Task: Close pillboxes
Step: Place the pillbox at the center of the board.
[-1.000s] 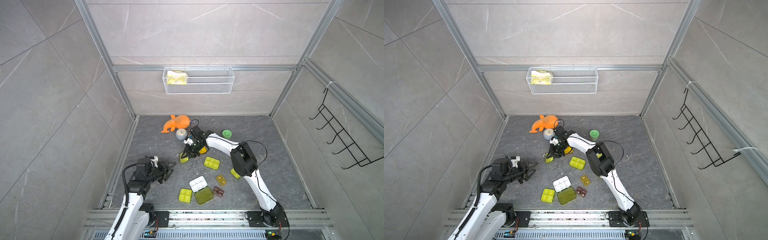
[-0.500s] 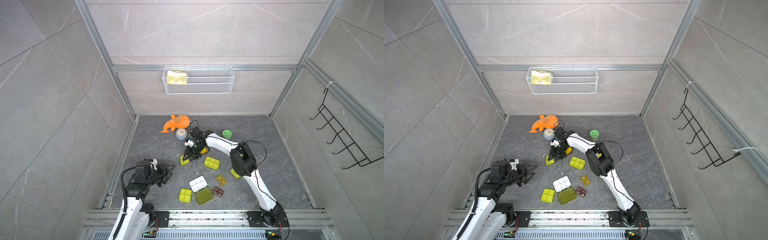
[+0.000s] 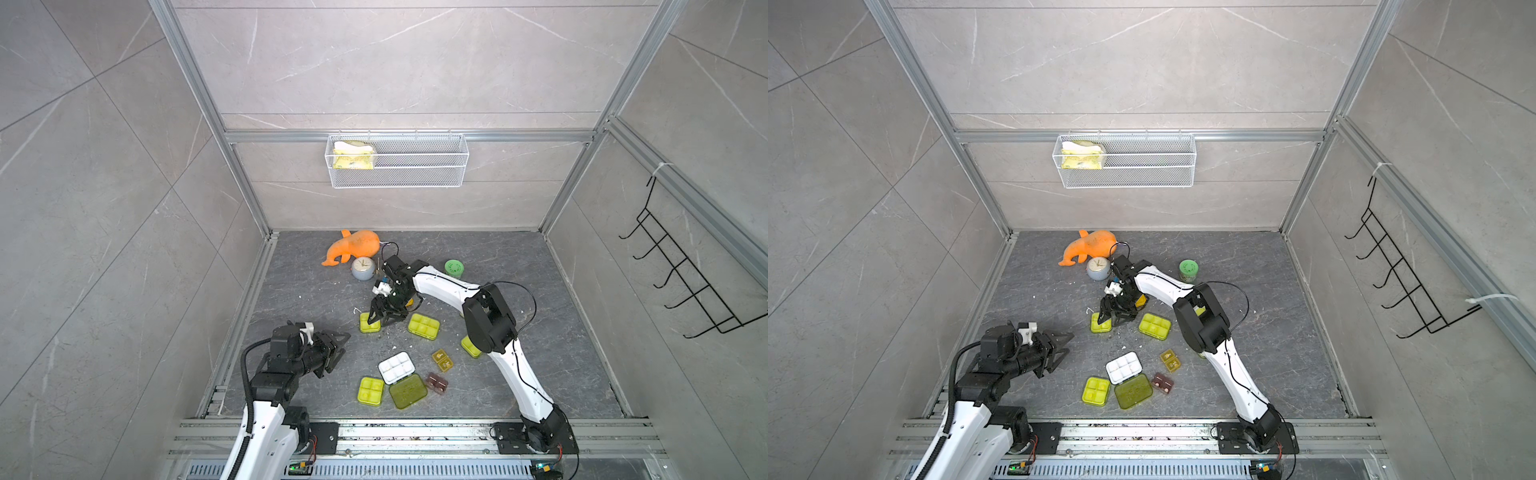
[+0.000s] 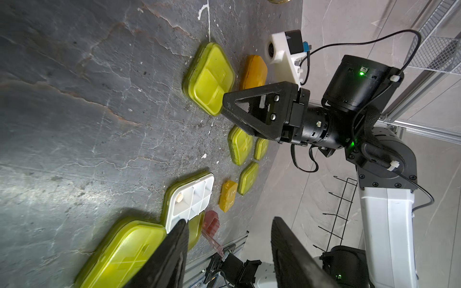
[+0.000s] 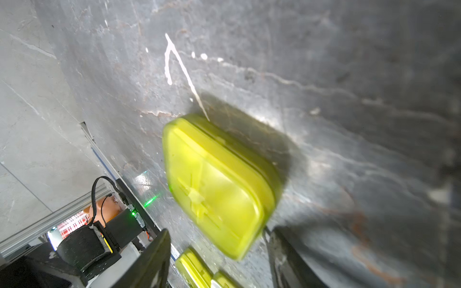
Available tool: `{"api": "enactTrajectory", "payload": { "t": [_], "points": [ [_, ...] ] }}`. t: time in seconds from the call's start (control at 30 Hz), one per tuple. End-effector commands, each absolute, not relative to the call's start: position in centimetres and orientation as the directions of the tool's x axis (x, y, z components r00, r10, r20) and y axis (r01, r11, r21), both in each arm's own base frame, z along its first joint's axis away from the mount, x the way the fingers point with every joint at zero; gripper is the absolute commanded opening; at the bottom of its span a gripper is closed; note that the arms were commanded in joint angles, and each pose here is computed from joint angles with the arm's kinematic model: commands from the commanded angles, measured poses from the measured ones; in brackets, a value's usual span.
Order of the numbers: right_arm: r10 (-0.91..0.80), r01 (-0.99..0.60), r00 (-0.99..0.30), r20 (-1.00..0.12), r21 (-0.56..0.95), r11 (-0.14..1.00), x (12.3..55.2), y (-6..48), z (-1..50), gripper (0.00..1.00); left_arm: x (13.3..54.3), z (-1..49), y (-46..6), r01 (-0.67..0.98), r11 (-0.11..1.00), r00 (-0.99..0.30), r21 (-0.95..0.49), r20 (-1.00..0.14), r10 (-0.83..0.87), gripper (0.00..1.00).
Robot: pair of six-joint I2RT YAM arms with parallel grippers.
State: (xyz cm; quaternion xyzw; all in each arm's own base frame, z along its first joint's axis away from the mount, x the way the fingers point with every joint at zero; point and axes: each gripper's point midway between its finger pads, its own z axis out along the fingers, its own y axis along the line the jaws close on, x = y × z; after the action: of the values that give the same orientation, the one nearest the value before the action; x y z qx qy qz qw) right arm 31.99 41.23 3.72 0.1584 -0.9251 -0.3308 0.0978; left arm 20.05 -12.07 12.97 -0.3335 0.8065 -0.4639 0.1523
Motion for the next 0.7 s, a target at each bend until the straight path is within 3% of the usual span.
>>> {"api": "enactTrajectory", "payload": {
  "t": [0.0, 0.67],
  "points": [
    [-0.359, -0.25, -0.931, 0.062, 0.607, 0.754, 31.9, 39.7, 4.6, 0.67, 20.2, 13.0, -12.0, -0.401, 0.34, -0.726, -0.851, 0.068, -0.685, 0.56],
    [-0.343, -0.304, -0.937, -0.067, 0.643, 0.703, 32.0, 39.5, 11.5, 0.72, 20.9, 11.6, -12.6, -0.432, 0.351, -0.75, -0.831, 0.114, -0.651, 0.61]
  ]
}}
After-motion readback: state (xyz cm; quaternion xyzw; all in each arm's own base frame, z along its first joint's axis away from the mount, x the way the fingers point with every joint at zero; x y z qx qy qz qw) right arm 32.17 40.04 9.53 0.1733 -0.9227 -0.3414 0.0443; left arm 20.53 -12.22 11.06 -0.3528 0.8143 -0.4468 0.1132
